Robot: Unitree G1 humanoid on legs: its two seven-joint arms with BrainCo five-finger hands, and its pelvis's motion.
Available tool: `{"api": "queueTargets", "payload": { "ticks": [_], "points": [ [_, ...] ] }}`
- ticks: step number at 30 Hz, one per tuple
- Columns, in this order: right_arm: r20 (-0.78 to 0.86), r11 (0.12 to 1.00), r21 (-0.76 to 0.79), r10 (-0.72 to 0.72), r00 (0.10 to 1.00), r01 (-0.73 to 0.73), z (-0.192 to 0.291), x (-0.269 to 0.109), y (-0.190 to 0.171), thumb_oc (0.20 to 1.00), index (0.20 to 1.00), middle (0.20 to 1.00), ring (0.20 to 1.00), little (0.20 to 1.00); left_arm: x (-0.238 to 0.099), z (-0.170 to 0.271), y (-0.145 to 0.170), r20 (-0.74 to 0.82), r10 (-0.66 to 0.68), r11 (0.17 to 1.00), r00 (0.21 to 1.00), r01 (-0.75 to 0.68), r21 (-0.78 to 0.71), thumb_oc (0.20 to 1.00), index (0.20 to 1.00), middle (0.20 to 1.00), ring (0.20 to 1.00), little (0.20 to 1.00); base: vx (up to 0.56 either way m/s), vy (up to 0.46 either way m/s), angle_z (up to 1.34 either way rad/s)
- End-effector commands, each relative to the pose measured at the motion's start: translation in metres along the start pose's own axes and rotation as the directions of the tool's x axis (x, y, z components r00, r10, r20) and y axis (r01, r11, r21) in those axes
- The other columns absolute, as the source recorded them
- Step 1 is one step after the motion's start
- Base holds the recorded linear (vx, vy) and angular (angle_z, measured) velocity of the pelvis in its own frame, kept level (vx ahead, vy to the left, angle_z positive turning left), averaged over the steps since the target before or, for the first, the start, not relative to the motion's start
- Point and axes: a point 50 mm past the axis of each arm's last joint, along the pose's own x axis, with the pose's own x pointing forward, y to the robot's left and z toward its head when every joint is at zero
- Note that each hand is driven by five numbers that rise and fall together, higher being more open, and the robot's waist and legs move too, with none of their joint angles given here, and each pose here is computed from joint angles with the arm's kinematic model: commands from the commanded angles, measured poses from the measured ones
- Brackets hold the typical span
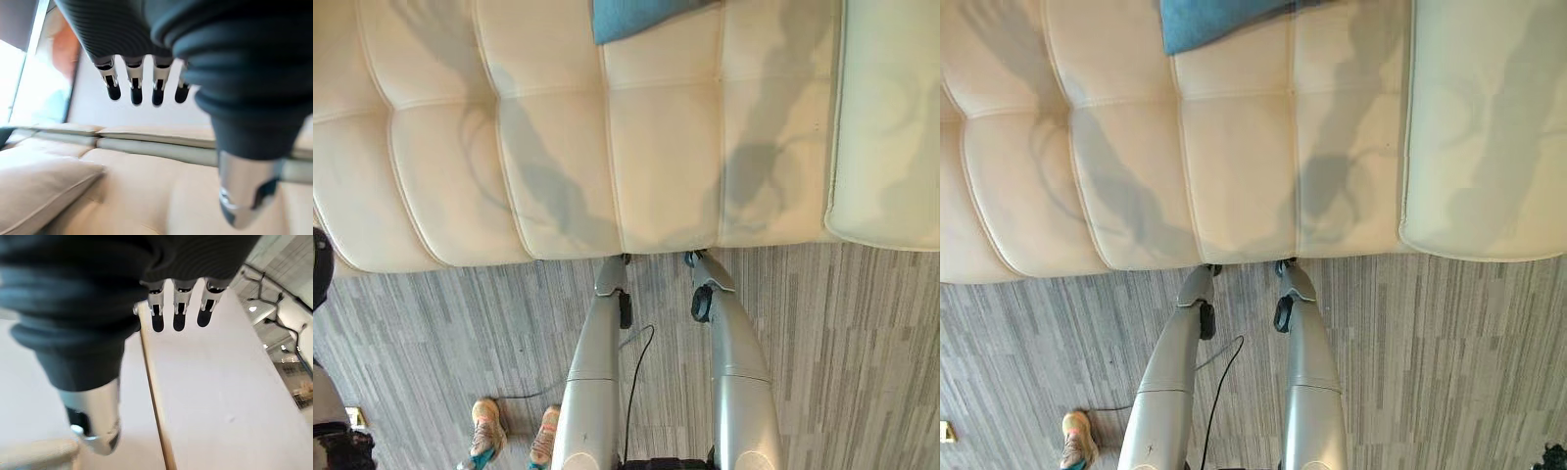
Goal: Pick up all the scattered cushions and arrange them neatly on the sofa.
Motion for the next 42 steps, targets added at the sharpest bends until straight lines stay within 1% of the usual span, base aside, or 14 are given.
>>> {"api": "queueTargets", "payload": {
  "ticks": [1,4,6,8,11,13,14,15,17,20,24,27,35,42],
  "points": [
    [-0.102,1.0,0.004,-0.003,0.995,0.004,-0.043,-0.022,-0.006,1.0,1.0,1.0,1.0,1.0,-0.013,-0.05,-0.004,-0.149,-0.046,0.999,0.988,0.043,-0.019,1.0,1.0,1.0,1.0,1.0,0.05,0.012,-0.13],
    [-0.241,0.987,0.051,0.158,0.958,-0.15,-0.103,-0.102,-0.002,1.0,1.0,1.0,1.0,1.0,-0.064,-0.102,-0.027,-0.218,-0.188,0.974,0.958,0.154,-0.164,1.0,1.0,1.0,1.0,1.0,0.08,0.007,-0.05],
    [-0.277,0.978,0.059,0.207,0.938,-0.199,-0.115,-0.122,-0.002,1.0,1.0,1.0,1.0,1.0,-0.079,-0.112,-0.033,-0.242,-0.232,0.958,0.942,0.178,-0.224,1.0,1.0,1.0,1.0,1.0,0.08,0.005,-0.06],
    [-0.467,0.922,0.175,0.386,0.796,-0.345,-0.155,-0.213,-0.005,1.0,1.0,1.0,1.0,1.0,-0.155,-0.155,-0.053,-0.324,-0.436,0.869,0.839,0.301,-0.393,1.0,1.0,1.0,1.0,1.0,0.15,0.009,-0.11],
    [-0.567,0.833,0.251,0.54,0.622,-0.494,-0.173,-0.285,-0.017,1.0,1.0,1.0,1.0,1.0,-0.232,-0.191,-0.057,-0.431,-0.588,0.787,0.685,0.359,-0.502,1.0,1.0,1.0,1.0,1.0,0.11,0.026,-0.09],
    [-0.615,0.762,0.282,0.61,0.499,-0.583,-0.184,-0.321,-0.029,1.0,1.0,1.0,1.0,1.0,-0.278,-0.208,-0.055,-0.48,-0.672,0.727,0.564,0.381,-0.571,1.0,1.0,1.0,1.0,1.0,0.03,0.01,-0.03],
    [-0.615,0.762,0.282,0.61,0.499,-0.583,-0.184,-0.321,-0.029,1.0,1.0,1.0,1.0,1.0,-0.278,-0.208,-0.055,-0.48,-0.672,0.728,0.564,0.381,-0.57,1.0,1.0,1.0,1.0,1.0,0.02,0.024,0.05],
    [-0.686,0.723,0.343,0.629,0.365,-0.6,-0.197,-0.355,-0.045,1.0,1.0,1.0,1.0,1.0,-0.307,-0.224,-0.044,-0.52,-0.705,0.707,0.482,0.419,-0.57,1.0,1.0,1.0,1.0,1.0,0.0,0.032,0.05],
    [-0.716,0.657,0.362,0.65,0.254,-0.661,-0.204,-0.383,-0.055,1.0,1.0,1.0,1.0,1.0,-0.342,-0.239,-0.039,-0.585,-0.724,0.689,0.366,0.427,-0.586,1.0,1.0,1.0,1.0,1.0,0.0,0.036,-0.03],
    [-0.764,0.564,0.357,0.635,0.115,-0.745,-0.22,-0.407,-0.073,1.0,1.0,1.0,1.0,1.0,-0.369,-0.256,-0.028,-0.628,-0.736,0.65,0.251,0.52,-0.554,1.0,1.0,1.0,1.0,1.0,-0.01,0.013,-0.05],
    [-0.803,0.536,0.396,0.596,0.003,-0.745,-0.227,-0.432,-0.088,1.0,1.0,1.0,1.0,1.0,-0.394,-0.271,-0.018,-0.677,-0.722,0.617,0.146,0.578,-0.534,1.0,1.0,1.0,1.0,1.0,0.01,0.025,-0.05],
    [-0.837,0.492,0.45,0.524,-0.159,-0.746,-0.232,-0.465,-0.112,1.0,1.0,1.0,1.0,1.0,-0.424,-0.279,-0.006,-0.704,-0.709,0.536,0.028,0.671,-0.513,1.0,1.0,1.0,1.0,1.0,-0.02,0.047,-0.04],
    [-0.826,0.475,0.533,0.471,-0.31,-0.7,-0.22,-0.507,-0.132,1.0,1.0,1.0,1.0,1.0,-0.454,-0.27,0.002,-0.667,-0.743,0.405,-0.056,0.755,-0.515,1.0,1.0,1.0,1.0,1.0,-0.06,0.094,0.0],
    [-0.79,0.425,0.565,0.527,-0.314,-0.707,-0.205,-0.516,-0.112,1.0,1.0,1.0,1.0,1.0,-0.44,-0.261,-0.016,-0.646,-0.763,0.41,0.021,0.788,-0.459,1.0,1.0,1.0,1.0,1.0,-0.22,0.034,-0.1]
  ]
}}
